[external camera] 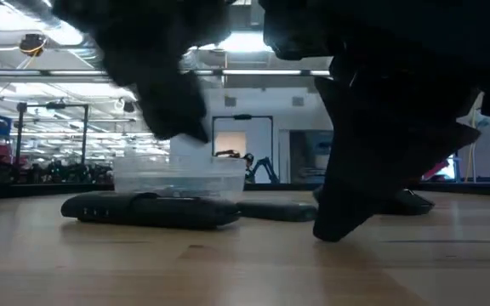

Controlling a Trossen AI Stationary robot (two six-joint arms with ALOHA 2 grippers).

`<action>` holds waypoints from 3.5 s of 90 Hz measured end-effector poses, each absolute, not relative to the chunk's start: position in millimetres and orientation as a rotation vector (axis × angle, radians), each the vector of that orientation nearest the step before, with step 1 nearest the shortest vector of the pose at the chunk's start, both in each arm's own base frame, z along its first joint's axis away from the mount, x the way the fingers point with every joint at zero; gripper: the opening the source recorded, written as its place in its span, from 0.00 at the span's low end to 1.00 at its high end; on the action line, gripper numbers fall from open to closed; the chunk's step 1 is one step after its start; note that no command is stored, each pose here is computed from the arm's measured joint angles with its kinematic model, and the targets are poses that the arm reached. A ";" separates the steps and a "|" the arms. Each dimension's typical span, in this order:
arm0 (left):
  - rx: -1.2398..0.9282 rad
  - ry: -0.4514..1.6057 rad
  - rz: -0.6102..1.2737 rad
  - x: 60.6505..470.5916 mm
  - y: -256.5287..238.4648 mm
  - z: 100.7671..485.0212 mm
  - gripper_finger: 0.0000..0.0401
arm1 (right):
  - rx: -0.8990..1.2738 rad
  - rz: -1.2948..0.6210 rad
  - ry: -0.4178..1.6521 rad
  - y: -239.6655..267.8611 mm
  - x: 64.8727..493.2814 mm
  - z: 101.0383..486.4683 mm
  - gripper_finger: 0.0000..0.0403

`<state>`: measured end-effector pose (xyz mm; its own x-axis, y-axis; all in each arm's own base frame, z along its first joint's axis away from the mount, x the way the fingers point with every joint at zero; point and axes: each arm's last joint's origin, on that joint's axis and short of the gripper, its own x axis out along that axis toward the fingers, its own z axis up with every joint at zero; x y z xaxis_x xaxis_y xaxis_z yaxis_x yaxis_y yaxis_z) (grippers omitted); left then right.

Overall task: Insert battery
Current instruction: Close the remote control battery cover

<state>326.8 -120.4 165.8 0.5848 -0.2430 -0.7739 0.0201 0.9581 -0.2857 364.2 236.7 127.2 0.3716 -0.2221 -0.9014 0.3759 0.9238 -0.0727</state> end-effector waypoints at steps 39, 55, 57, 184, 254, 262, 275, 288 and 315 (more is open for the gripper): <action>0.105 1.013 0.263 314.4 -82.1 151.2 0.07 | 0.172 -0.377 1.105 237.8 366.6 127.6 0.63; -0.074 0.944 0.156 320.8 -96.7 161.5 0.07 | 0.160 -0.389 1.102 237.1 366.1 127.7 0.63; -0.100 0.936 0.145 321.8 -98.3 161.7 0.07 | 0.155 -0.393 1.099 236.8 366.1 127.8 0.63; -0.437 0.905 -0.024 345.5 -73.5 155.9 0.37 | 0.088 -0.489 1.091 228.2 362.3 127.4 0.63; -0.381 0.853 0.156 348.9 -92.2 133.3 0.37 | 0.096 -0.483 1.084 222.1 368.4 128.2 0.63; -0.384 0.841 0.147 349.7 -93.8 133.8 0.37 | 0.102 -0.477 1.079 222.7 369.1 128.4 0.63; -0.413 0.805 0.065 352.9 -98.5 139.3 0.37 | 0.104 -0.473 1.079 223.1 369.2 128.4 0.63; -0.359 0.765 -0.020 357.0 -103.1 158.9 0.37 | 0.102 -0.471 1.080 224.0 368.5 128.4 0.63; -0.238 0.886 0.019 342.0 -97.7 176.7 0.37 | 0.089 -0.473 1.092 225.0 366.1 128.2 0.63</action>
<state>342.0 -97.7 176.7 0.6341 -0.0816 -0.7690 -0.1150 0.9734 -0.1981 366.1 225.0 128.2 0.3719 -0.3251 -0.8695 0.4116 0.8973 -0.1594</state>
